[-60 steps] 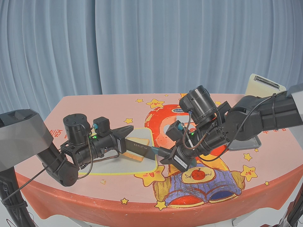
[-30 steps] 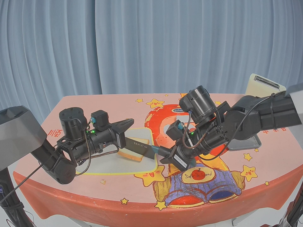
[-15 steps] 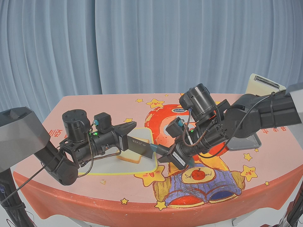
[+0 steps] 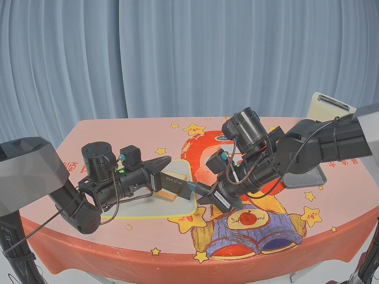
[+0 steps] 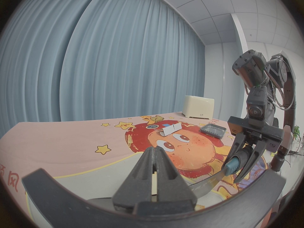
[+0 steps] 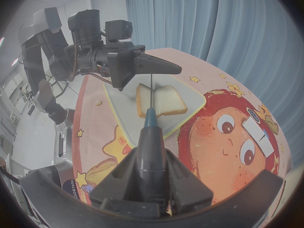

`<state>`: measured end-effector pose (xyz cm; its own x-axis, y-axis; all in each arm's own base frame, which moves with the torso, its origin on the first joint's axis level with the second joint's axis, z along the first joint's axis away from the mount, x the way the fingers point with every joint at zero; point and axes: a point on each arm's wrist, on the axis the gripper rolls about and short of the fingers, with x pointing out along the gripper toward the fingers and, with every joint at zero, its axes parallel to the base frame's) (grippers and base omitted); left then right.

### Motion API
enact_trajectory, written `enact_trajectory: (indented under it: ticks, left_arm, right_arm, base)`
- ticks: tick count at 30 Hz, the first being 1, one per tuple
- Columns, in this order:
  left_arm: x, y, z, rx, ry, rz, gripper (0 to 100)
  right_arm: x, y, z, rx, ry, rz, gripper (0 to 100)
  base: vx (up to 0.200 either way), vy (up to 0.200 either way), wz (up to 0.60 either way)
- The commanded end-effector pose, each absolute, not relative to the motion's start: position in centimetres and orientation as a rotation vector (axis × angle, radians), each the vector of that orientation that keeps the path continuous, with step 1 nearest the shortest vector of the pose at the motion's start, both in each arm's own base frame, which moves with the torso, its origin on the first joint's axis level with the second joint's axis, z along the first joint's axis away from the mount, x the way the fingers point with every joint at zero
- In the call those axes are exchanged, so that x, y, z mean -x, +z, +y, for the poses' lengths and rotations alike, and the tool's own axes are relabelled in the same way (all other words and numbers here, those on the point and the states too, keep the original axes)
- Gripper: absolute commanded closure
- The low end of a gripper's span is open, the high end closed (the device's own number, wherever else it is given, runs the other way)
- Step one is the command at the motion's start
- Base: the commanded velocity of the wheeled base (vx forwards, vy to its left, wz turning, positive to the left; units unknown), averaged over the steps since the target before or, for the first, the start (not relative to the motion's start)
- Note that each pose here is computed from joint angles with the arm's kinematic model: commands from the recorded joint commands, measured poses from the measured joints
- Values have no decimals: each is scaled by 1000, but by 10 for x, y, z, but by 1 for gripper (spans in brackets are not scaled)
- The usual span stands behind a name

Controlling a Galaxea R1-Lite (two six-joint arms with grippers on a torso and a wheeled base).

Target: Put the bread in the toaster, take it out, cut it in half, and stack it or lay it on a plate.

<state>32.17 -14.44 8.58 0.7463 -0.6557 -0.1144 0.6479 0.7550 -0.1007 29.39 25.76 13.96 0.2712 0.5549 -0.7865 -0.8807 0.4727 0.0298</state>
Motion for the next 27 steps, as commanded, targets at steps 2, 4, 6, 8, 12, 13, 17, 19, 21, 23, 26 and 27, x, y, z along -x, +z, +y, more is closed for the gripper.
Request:
enact_trajectory:
  ticks: [2, 4, 6, 8, 12, 13, 17, 19, 21, 23, 26, 27]
  left_arm:
    - [-326, 71, -146, 57, -713, 166, 100]
    - [-328, 72, -146, 58, -714, 158, 100]
    - [-327, 73, -147, 58, -715, 154, 100]
    - [-327, 74, -147, 58, -715, 152, 100]
    - [-327, 73, -145, 58, -711, 158, 100]
    - [-326, 71, -145, 57, -709, 164, 100]
    - [-326, 70, -144, 57, -709, 168, 100]
    - [-326, 70, -145, 57, -710, 168, 100]
    - [-326, 70, -145, 57, -710, 168, 100]
    - [-326, 71, -145, 57, -710, 163, 100]
    - [-327, 75, -145, 58, -712, 150, 100]
    - [-327, 77, -145, 58, -714, 144, 100]
  right_arm:
    - [-294, 136, 259, 466, 1015, 838, 100]
    - [-294, 134, 258, 468, 1014, 846, 100]
    - [-293, 132, 258, 470, 1012, 852, 100]
    - [-294, 130, 258, 471, 1012, 859, 100]
    - [-295, 136, 260, 467, 1014, 835, 100]
    - [-295, 138, 262, 467, 1017, 826, 100]
    - [-296, 145, 266, 463, 1022, 798, 100]
    - [-296, 147, 266, 462, 1022, 793, 100]
    - [-295, 145, 265, 464, 1022, 801, 100]
    - [-295, 141, 264, 465, 1019, 816, 100]
    - [-295, 136, 260, 468, 1012, 835, 100]
    - [-296, 134, 260, 469, 1011, 841, 100]
  base:
    - [0, 0, 0]
    - [0, 0, 0]
    - [0, 0, 0]
    - [0, 0, 0]
    - [0, 0, 0]
    - [0, 0, 0]
    - [0, 0, 0]
    - [0, 0, 0]
    - [0, 0, 0]
    - [0, 0, 0]
    - [0, 0, 0]
    - [0, 0, 0]
